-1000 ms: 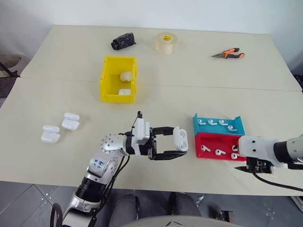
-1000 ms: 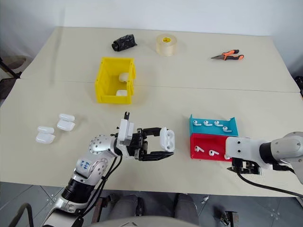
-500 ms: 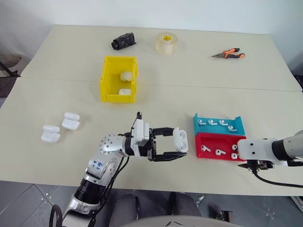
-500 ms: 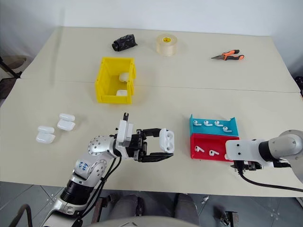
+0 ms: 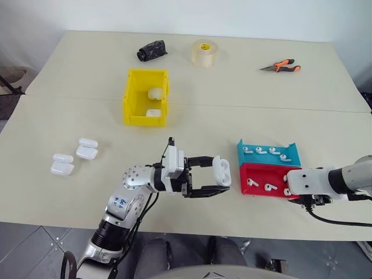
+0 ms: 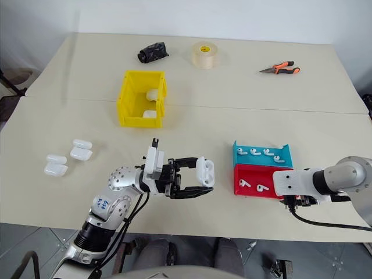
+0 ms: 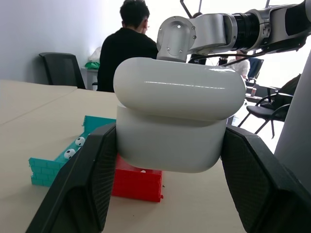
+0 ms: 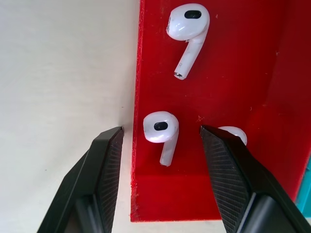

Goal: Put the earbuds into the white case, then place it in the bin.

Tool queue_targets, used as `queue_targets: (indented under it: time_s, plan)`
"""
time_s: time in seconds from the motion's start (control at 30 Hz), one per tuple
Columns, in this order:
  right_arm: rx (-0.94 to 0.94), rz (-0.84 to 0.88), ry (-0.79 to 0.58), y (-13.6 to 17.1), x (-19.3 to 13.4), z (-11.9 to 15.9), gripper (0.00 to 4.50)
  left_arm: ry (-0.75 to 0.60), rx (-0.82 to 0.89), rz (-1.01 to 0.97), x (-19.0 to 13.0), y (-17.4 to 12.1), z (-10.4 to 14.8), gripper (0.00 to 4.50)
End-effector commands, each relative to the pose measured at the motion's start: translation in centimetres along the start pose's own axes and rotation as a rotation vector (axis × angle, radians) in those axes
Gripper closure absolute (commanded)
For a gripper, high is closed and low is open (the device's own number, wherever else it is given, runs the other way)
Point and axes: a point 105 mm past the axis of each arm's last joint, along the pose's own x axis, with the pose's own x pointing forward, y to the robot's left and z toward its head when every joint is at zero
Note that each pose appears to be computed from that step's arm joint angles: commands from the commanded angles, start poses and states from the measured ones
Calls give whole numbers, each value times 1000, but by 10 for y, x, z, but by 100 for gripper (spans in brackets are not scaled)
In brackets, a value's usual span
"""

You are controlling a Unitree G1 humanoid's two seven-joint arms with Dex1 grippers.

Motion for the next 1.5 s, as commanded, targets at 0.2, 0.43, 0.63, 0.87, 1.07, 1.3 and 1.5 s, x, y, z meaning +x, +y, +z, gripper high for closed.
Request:
queue_targets:
  time_s: [0.2,0.43,0.63,0.87,1.07,1.3,1.5]
  plan:
    - [-2,35,7,6,5,0,314,-27,43,-17,3,-5,12,168]
    - [1,40,8,7,6,1,341,-27,43,-15,4,-5,11,168]
    - [5,37,5,6,6,2,341,-27,42,-14,3,-5,11,168]
    - [26,3,-10,1,-2,3,341,-25,45,-13,1,-5,10,168]
    - [49,-6,1,3,-5,-2,341,-25,45,-20,0,-4,10,168]
    - [119,-70,-116,-8,-21,12,341,-24,44,-27,-2,-5,10,168]
    - [191,-128,-494,-13,-50,55,341,-50,49,-61,-7,-8,12,168]
